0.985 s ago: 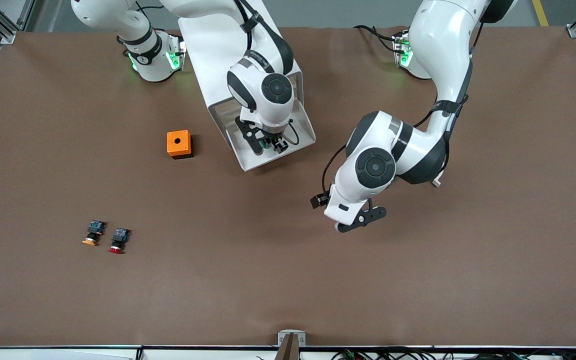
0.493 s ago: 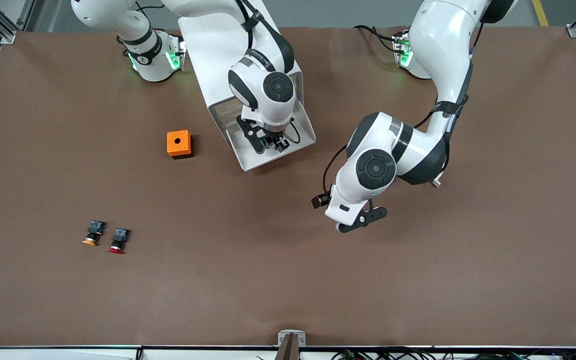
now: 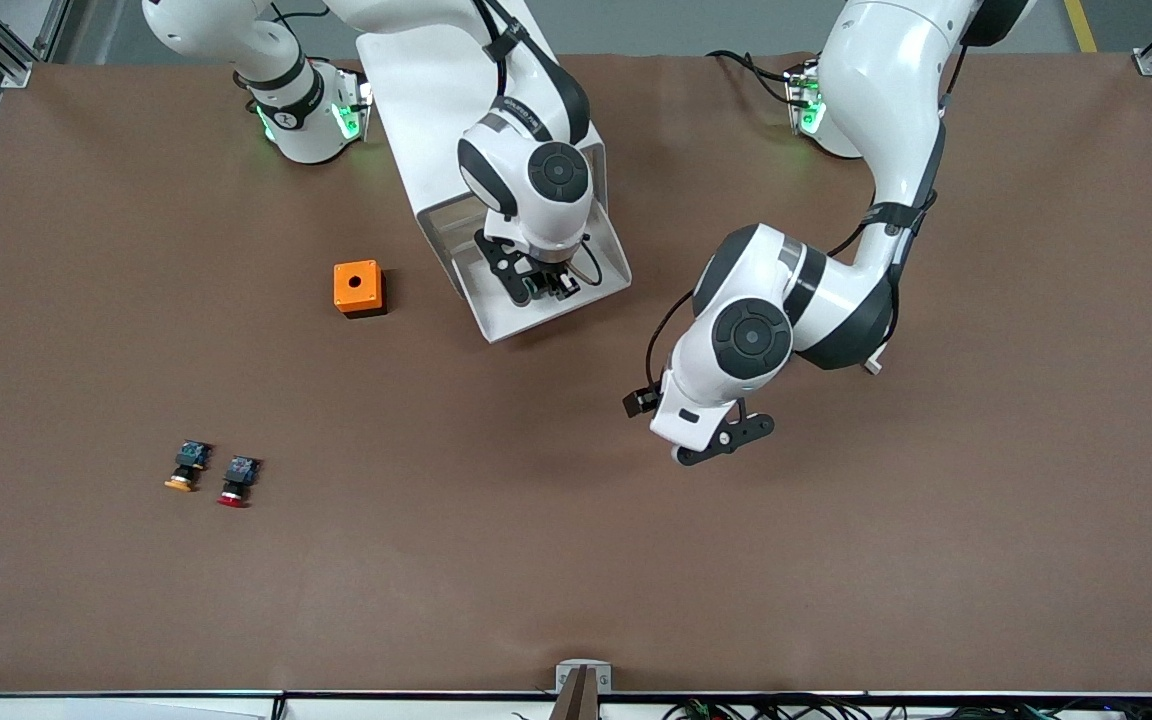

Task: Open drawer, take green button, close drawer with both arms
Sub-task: 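Lift the green button out of the drawer with the right gripper, then push the drawer shut with the left gripper while the right gripper carries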

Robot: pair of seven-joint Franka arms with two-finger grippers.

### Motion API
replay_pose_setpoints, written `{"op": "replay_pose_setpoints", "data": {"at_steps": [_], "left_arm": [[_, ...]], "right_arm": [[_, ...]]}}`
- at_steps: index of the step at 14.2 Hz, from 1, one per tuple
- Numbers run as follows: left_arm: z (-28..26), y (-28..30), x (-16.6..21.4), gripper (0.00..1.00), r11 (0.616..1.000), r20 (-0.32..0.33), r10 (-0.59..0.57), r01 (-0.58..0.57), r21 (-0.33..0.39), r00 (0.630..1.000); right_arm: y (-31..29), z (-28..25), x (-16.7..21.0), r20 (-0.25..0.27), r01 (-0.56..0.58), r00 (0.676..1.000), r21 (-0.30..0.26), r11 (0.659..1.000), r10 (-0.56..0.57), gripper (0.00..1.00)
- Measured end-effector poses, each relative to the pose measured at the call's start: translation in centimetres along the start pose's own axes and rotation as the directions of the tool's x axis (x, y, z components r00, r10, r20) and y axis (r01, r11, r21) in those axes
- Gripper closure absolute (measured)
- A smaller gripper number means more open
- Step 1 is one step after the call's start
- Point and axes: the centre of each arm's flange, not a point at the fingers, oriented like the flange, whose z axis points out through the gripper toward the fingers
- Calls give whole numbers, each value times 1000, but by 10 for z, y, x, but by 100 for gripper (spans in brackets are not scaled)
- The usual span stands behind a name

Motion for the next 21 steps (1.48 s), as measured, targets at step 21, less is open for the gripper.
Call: {"op": "replay_pose_setpoints", "data": {"at_steps": [21], "left_arm": [[79,46,-79,0,994,-45,-102,101,-34,994]], "right_arm": [[-20,-123,282,268,94,959,-5,996,-90,59]]}}
